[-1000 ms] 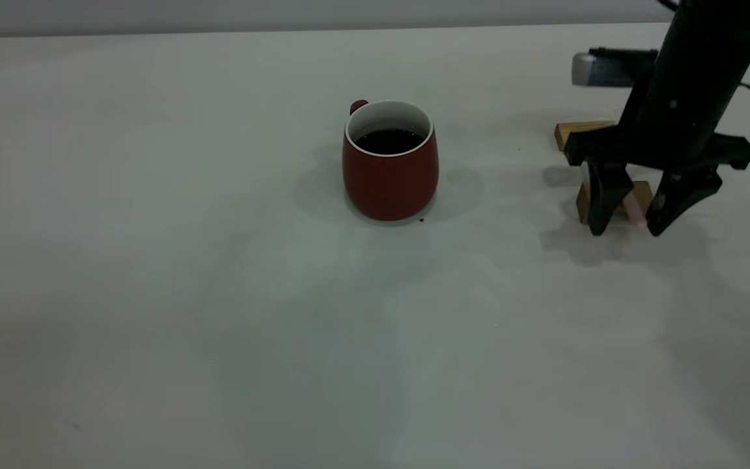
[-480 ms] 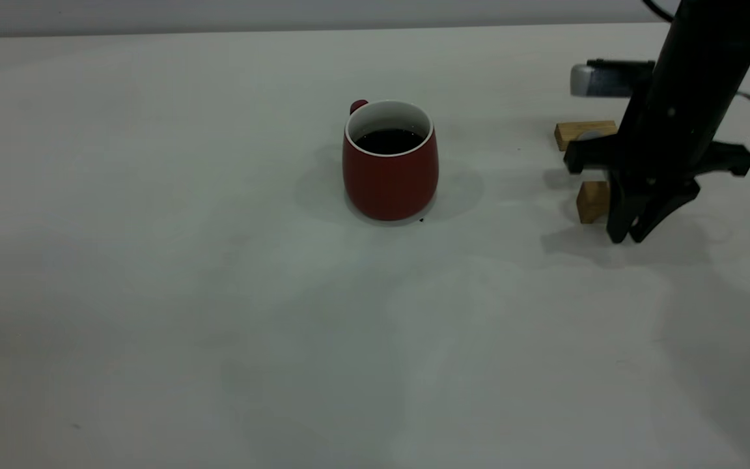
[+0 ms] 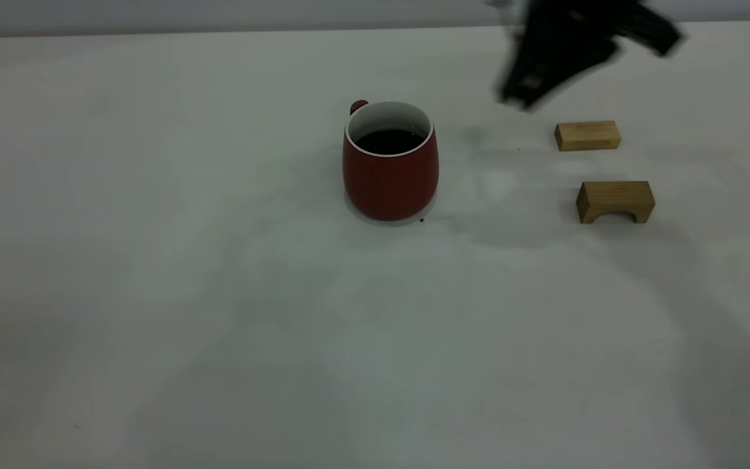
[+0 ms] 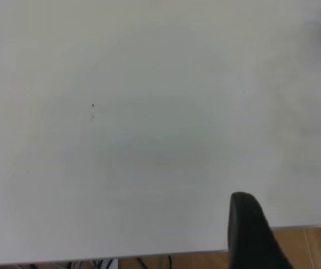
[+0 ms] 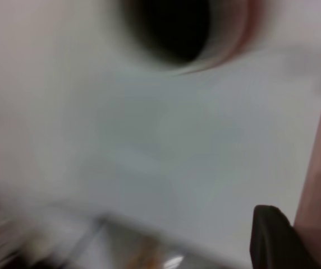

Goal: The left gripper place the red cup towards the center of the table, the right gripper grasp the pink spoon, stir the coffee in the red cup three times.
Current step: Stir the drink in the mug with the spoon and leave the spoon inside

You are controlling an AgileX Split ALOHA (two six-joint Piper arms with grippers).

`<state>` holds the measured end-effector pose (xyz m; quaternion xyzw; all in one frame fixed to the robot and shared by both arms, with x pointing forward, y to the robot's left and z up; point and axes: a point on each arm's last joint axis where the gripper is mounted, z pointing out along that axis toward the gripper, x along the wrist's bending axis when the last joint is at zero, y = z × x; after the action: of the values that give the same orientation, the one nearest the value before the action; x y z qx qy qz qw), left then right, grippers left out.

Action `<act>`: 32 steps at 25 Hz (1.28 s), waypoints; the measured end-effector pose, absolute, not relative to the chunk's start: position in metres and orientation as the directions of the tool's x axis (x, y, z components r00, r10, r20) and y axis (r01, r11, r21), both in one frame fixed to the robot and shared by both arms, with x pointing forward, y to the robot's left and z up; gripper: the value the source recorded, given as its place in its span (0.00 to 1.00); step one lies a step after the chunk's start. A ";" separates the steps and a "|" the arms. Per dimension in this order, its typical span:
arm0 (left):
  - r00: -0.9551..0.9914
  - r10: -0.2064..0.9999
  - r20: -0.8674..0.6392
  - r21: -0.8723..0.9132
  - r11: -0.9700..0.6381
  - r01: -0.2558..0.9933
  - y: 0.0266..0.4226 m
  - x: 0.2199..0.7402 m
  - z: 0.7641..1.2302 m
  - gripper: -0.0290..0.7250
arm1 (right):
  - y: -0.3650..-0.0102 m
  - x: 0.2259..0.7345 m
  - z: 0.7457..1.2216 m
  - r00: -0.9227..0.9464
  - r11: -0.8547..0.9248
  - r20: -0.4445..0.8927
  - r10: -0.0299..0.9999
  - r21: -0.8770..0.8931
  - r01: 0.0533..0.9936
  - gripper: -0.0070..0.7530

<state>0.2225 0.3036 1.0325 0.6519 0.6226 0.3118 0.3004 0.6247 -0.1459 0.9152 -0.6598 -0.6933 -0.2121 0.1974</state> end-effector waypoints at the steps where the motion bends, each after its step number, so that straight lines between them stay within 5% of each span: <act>1: 0.030 0.999 0.032 0.780 -0.044 0.624 0.304 0.223 1.033 0.60 | -0.139 0.627 0.920 -0.031 0.034 0.612 0.790 0.006 0.999 0.19; 7: 0.030 0.999 0.032 0.780 -0.044 0.624 0.304 0.223 1.033 0.60 | -0.113 0.637 0.924 0.167 -0.004 0.834 0.525 -0.195 0.981 0.19; 12: 0.030 0.999 0.032 0.780 -0.044 0.624 0.304 0.223 1.033 0.60 | -0.103 0.652 0.922 0.408 -0.142 0.876 0.257 -0.383 0.913 0.19; 16: 0.030 0.999 0.032 0.780 -0.044 0.624 0.304 0.223 1.033 0.60 | -0.102 0.657 0.926 0.648 -0.206 0.753 0.115 -0.620 0.757 0.19; 22: 0.030 0.999 0.032 0.780 -0.044 0.624 0.304 0.223 1.033 0.60 | -0.101 0.658 0.927 0.939 -0.229 0.343 -0.015 -0.916 0.331 0.19; 32: 0.030 0.999 0.032 0.780 -0.044 0.624 0.304 0.223 1.033 0.60 | -0.094 0.663 0.898 0.972 -0.209 0.212 -0.100 -0.960 0.188 0.19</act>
<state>0.2225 0.3036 1.0325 0.6519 0.6226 0.3118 0.3004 0.6633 -0.0941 0.8975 -0.7691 -0.0286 -0.1144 0.6282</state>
